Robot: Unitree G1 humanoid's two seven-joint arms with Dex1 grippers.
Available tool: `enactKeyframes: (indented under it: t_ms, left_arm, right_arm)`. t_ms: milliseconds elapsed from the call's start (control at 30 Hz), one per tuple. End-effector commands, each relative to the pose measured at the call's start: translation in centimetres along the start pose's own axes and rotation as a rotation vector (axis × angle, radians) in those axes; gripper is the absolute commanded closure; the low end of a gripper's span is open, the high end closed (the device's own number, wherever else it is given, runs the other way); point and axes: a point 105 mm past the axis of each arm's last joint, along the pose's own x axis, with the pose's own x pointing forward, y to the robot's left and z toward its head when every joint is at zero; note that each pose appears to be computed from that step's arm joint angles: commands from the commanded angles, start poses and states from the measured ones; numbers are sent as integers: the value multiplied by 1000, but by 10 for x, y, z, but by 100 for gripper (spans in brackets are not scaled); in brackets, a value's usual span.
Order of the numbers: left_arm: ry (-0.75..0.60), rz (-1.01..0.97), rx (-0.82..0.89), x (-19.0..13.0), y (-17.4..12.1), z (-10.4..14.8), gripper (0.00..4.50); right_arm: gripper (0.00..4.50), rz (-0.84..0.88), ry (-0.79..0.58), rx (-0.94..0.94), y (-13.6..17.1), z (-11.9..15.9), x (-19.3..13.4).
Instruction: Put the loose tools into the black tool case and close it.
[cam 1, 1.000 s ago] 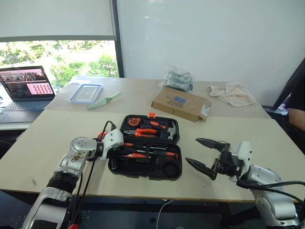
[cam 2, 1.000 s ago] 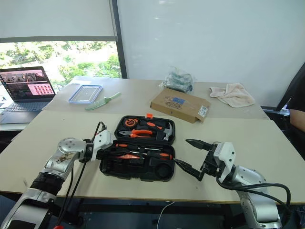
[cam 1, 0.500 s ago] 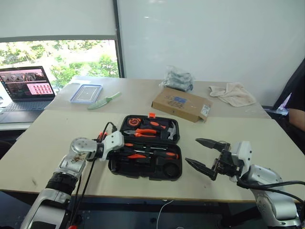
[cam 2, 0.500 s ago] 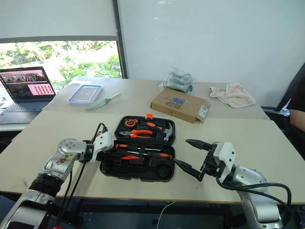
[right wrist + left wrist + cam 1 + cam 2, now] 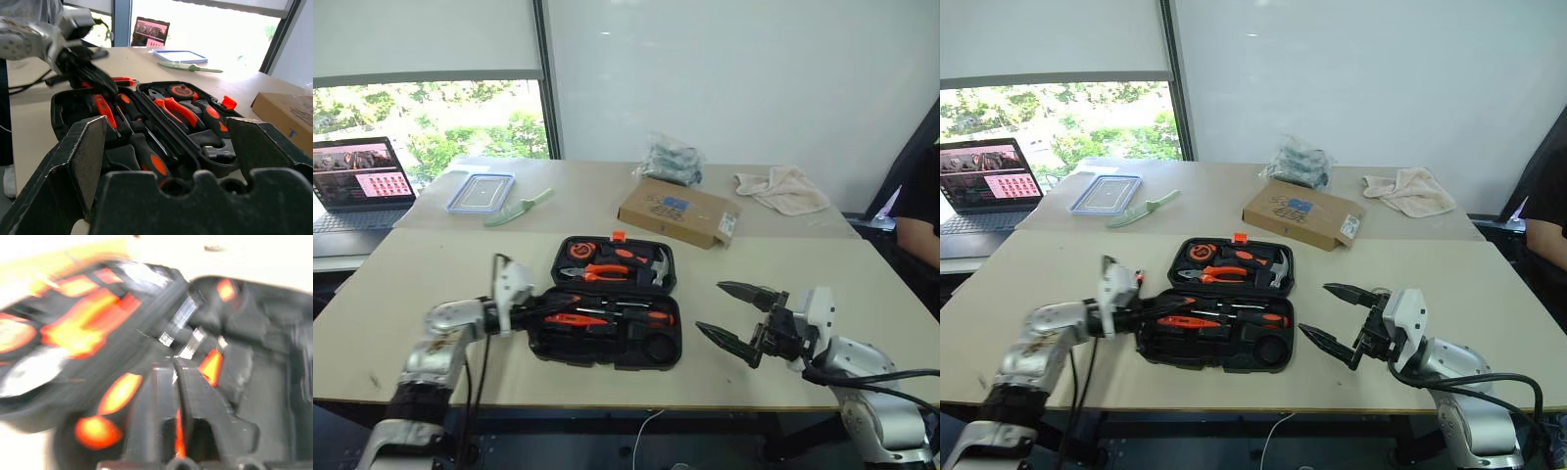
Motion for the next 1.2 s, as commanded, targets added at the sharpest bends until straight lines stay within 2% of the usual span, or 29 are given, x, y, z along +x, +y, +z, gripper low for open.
enactKeyframes:
  t_ms: [33,133,233,300,400,467,600,700,833,1033,1133,1200]
  left_arm:
    - [-29,152,47,-53,-1,10,262]
    - [1,314,15,-90,-4,2,159]
    - [55,666,-62,-166,-15,-17,57]
    - [93,768,-105,-190,-28,-27,4]
    - [128,790,-127,-194,-35,-31,4]
    - [103,775,-167,-183,-30,-30,4]
    - [116,693,-235,-144,-12,-31,4]
    - [207,672,-299,-116,9,-38,4]
    - [236,654,-358,-78,34,-38,4]
    - [309,557,-388,-33,44,-46,4]
    - [366,540,-373,-24,44,-54,78]
    - [389,547,-390,-24,43,-59,151]
  right_arm:
    - [0,19,-36,-32,-3,10,-1]
    - [0,30,-42,-36,-3,8,0]
    - [0,67,-39,-59,0,4,3]
    - [0,82,-45,-72,1,3,4]
    - [0,92,-50,-82,0,3,6]
    - [0,97,-52,-81,0,2,8]
    - [0,112,-54,-84,-1,3,11]
    - [0,117,-54,-87,-2,4,13]
    - [0,120,-53,-90,-1,5,14]
    - [0,109,-42,-86,2,4,12]
    - [0,97,-40,-85,3,4,10]
    - [0,93,-39,-83,4,4,9]
